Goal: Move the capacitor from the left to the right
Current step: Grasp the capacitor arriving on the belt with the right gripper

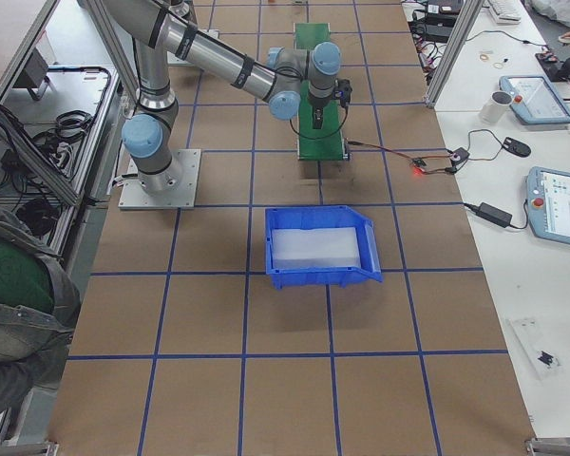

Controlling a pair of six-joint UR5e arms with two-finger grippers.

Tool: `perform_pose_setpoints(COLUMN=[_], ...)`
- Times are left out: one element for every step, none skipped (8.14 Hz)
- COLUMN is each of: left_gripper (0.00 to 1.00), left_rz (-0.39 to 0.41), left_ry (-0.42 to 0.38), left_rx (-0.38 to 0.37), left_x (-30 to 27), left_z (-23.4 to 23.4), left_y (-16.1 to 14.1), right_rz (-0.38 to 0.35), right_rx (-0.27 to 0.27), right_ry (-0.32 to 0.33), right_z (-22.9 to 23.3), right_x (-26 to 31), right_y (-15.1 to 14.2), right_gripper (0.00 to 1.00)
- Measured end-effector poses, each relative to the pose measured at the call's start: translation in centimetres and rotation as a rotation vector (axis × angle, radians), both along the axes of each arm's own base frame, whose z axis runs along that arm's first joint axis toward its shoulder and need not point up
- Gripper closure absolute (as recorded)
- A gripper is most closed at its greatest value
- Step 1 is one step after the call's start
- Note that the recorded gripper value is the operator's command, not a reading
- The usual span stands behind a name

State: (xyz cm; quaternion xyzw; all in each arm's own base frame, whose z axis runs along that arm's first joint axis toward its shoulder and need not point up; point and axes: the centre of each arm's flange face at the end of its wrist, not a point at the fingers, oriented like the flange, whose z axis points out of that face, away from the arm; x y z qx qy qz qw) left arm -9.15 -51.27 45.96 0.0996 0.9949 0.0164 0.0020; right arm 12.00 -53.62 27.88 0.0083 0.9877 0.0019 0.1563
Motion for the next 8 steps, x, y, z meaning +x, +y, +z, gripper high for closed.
perform_pose_setpoints(left_gripper=[0.0,0.0,0.0,0.0,0.0,0.0,0.0,0.0], left_rz=[0.001,0.002,0.002,0.002,0.002,0.002,0.002,0.003], left_ry=[0.0,0.0,0.0,0.001,0.001,0.0,0.0,0.0], left_rx=[0.0,0.0,0.001,0.001,0.001,0.001,0.001,0.002], left_x=[0.06,0.08,0.08,0.09,0.1,0.12,0.12,0.14], left_z=[0.0,0.0,-0.03,-0.06,-0.07,-0.07,-0.07,-0.08], left_y=[-0.01,-0.02,-0.03,-0.05,-0.06,-0.06,-0.07,-0.07], right_rz=[-0.003,-0.004,-0.004,-0.004,-0.004,-0.005,-0.005,-0.005], right_rx=[0.001,0.001,0.001,0.002,0.004,0.007,0.009,0.014], right_ry=[-0.006,-0.008,-0.008,-0.008,-0.01,-0.013,-0.015,-0.016], right_z=[-0.07,-0.07,-0.09,-0.12,-0.2,-0.34,-0.53,-0.88], right_x=[-0.12,-0.17,-0.19,-0.21,-0.2,-0.17,-0.16,-0.17], right_y=[0.02,0.02,0.03,0.03,0.02,0.01,-0.06,-0.2], right_gripper=[0.04,0.05,0.05,0.05,0.05,0.05,0.05,0.05])
